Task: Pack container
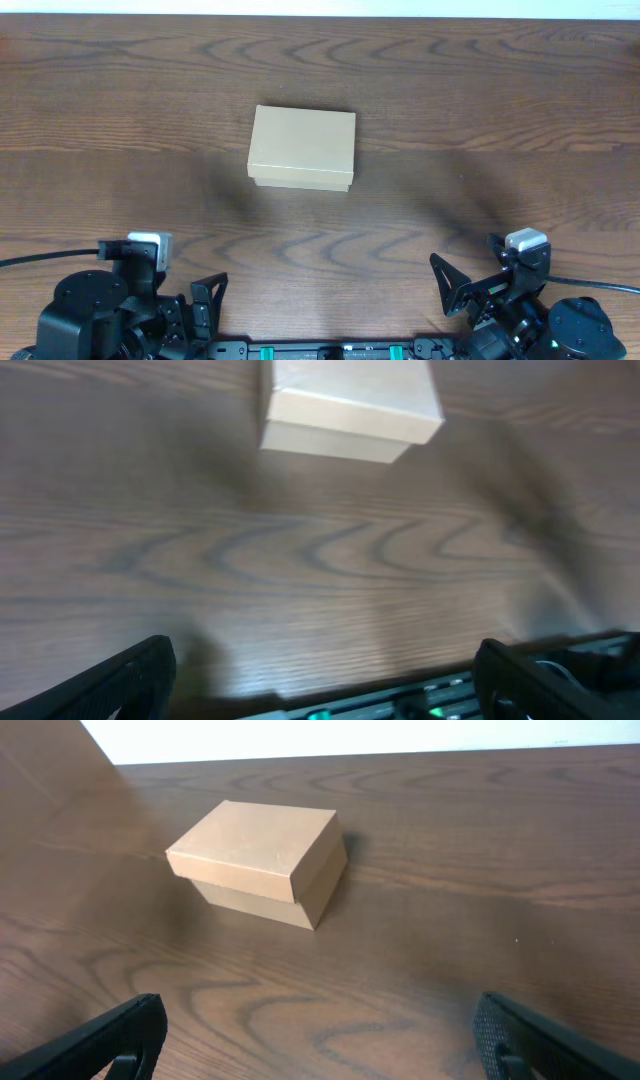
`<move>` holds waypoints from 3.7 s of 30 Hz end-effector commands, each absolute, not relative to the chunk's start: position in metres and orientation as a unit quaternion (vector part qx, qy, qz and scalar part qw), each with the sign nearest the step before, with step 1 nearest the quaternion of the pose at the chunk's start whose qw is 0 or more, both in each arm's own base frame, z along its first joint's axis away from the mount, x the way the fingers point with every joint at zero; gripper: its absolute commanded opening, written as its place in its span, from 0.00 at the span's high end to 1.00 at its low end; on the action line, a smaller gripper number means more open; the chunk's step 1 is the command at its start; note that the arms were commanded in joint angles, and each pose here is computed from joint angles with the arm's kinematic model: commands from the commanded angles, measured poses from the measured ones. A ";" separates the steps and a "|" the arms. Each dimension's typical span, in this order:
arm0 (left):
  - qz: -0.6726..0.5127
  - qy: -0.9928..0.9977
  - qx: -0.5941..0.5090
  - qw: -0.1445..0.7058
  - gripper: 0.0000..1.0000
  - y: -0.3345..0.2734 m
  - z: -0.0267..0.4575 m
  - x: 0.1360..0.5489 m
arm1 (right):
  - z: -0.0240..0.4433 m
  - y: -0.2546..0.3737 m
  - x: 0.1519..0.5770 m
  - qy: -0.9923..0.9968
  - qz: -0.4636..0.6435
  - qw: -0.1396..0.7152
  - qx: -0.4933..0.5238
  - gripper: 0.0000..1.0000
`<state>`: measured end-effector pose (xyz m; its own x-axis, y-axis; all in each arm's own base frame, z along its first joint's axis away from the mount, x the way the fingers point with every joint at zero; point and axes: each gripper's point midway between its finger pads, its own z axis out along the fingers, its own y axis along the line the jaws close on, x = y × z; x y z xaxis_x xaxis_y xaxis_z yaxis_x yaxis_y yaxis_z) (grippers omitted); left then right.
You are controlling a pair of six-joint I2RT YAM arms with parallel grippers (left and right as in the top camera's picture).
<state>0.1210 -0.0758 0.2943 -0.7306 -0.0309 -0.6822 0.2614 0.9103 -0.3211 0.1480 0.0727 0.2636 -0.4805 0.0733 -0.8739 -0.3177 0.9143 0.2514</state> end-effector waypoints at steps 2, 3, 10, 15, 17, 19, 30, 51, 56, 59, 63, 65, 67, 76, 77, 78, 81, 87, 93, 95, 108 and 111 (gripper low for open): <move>-0.145 0.905 0.055 0.397 0.05 -0.059 0.297 0.136 | 0.262 0.070 0.149 0.839 0.191 0.506 -0.061 0.01; -0.132 0.901 0.044 0.411 0.04 -0.054 0.299 0.143 | 0.262 0.070 0.149 0.839 0.191 0.506 -0.061 0.01; -0.050 0.865 0.034 0.499 0.04 -0.028 0.301 0.176 | 0.262 0.070 0.149 0.839 0.191 0.506 -0.061 0.01; 0.000 0.838 0.061 0.542 0.05 -0.016 0.283 0.186 | 0.262 0.070 0.149 0.839 0.191 0.506 -0.061 0.01; 0.017 0.832 0.071 0.550 0.05 -0.013 0.270 0.188 | 0.262 0.070 0.149 0.839 0.191 0.506 -0.061 0.01; 0.029 0.827 0.078 0.555 0.04 -0.011 0.256 0.189 | 0.262 0.070 0.149 0.839 0.191 0.506 -0.061 0.01; 0.043 0.826 0.039 0.561 0.04 0.002 0.181 0.201 | 0.262 0.070 0.149 0.839 0.191 0.506 -0.061 0.01; 0.061 0.848 -0.007 0.527 0.05 0.020 0.119 0.202 | 0.262 0.070 0.149 0.839 0.191 0.506 -0.061 0.01; 0.060 0.856 -0.006 0.514 0.05 0.020 0.106 0.202 | 0.262 0.070 0.149 0.839 0.191 0.506 -0.061 0.01; 0.059 0.861 -0.005 0.506 0.05 0.020 0.097 0.201 | 0.262 0.070 0.149 0.839 0.191 0.506 -0.061 0.01; 0.059 0.868 -0.004 0.492 0.04 0.020 0.087 0.199 | 0.262 0.070 0.149 0.839 0.191 0.506 -0.061 0.01; 0.059 0.868 -0.005 0.492 0.05 0.020 0.087 0.199 | 0.262 0.070 0.149 0.839 0.191 0.506 -0.061 0.01; 0.059 0.868 -0.004 0.492 0.04 0.020 0.087 0.199 | 0.262 0.070 0.149 0.839 0.191 0.506 -0.061 0.01; 0.059 0.868 -0.005 0.492 0.05 0.020 0.087 0.199 | 0.262 0.070 0.149 0.839 0.191 0.506 -0.061 0.01; 0.059 0.868 -0.004 0.492 0.04 0.020 0.087 0.199 | 0.262 0.070 0.149 0.839 0.191 0.506 -0.061 0.01; 0.059 0.868 -0.004 0.492 0.05 0.020 0.087 0.199 | 0.262 0.070 0.149 0.839 0.191 0.506 -0.061 0.01; 0.059 0.868 -0.004 0.492 0.05 0.020 0.087 0.199 | 0.262 0.070 0.149 0.839 0.191 0.506 -0.061 0.01; 0.059 0.868 -0.004 0.492 0.05 0.020 0.087 0.199 | 0.261 0.069 0.148 0.841 0.190 0.503 -0.062 0.01; 0.059 0.868 -0.004 0.492 0.05 0.020 0.087 0.199 | 0.249 0.063 0.145 0.855 0.172 0.487 -0.057 0.01; 0.059 0.868 -0.005 0.492 0.05 0.020 0.087 0.199 | 0.250 0.063 0.145 0.854 0.171 0.488 -0.057 0.01; 0.059 0.868 -0.004 0.492 0.04 0.020 0.087 0.199 | 0.206 0.007 0.169 0.862 0.026 0.504 0.052 0.01; 0.059 0.868 -0.005 0.492 0.04 0.020 0.087 0.199 | 0.187 -0.001 0.177 0.854 0.018 0.513 0.082 0.01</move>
<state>0.2004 0.0174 0.0916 -0.5060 0.0649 -0.8601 -0.0495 0.9933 0.1041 0.1739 0.0120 0.2018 -0.4787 0.1250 -0.8690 0.0445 0.9920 0.1182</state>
